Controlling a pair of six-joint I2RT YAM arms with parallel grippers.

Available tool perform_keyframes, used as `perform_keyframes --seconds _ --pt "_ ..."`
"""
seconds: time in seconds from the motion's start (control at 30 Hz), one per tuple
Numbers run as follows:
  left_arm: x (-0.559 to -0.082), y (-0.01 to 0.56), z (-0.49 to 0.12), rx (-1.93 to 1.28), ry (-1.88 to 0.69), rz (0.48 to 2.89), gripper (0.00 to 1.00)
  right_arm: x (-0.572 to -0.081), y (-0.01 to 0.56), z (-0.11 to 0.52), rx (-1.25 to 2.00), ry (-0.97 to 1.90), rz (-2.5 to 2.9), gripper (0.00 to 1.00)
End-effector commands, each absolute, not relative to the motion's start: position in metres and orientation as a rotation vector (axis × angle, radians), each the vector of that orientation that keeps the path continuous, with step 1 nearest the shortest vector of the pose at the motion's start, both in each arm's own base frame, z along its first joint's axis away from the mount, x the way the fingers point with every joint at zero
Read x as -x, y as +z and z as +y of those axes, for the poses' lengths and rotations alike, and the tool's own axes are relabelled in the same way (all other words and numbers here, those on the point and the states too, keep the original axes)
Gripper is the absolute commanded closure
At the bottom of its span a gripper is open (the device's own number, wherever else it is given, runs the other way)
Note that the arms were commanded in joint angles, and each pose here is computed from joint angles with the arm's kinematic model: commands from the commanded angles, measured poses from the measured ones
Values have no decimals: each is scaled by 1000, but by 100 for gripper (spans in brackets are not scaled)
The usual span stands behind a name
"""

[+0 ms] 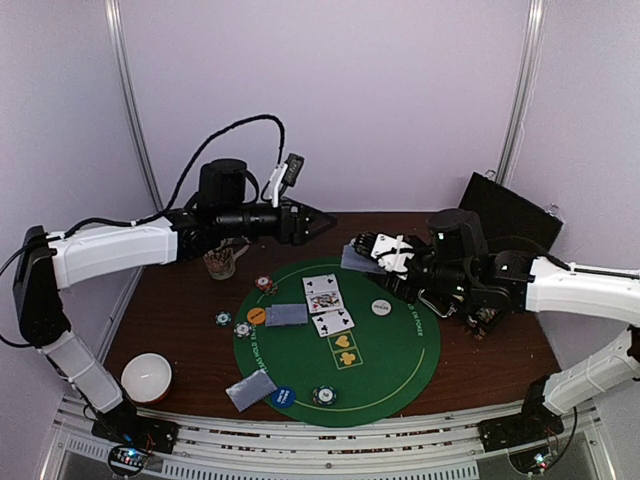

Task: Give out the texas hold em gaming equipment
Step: Pick up the poker card from the face-down deck piles.

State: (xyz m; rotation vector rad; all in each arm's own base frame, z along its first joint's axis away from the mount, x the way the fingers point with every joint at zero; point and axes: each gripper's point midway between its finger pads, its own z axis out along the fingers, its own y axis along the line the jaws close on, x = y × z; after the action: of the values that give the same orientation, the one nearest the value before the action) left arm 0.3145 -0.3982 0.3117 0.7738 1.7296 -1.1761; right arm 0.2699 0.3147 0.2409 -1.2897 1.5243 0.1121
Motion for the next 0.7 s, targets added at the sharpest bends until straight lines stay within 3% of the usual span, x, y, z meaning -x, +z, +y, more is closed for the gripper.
perform_keyframes --seconds 0.0,0.33,0.67 --pt "-291 304 -408 -856 -1333 1796 22 -276 264 330 1215 120 1482 52" --pt "-282 290 -402 -894 -1326 1819 19 -280 255 348 1165 108 1489 53" --pt "-284 272 -397 -957 -1228 1873 22 -281 249 353 1134 104 1509 52"
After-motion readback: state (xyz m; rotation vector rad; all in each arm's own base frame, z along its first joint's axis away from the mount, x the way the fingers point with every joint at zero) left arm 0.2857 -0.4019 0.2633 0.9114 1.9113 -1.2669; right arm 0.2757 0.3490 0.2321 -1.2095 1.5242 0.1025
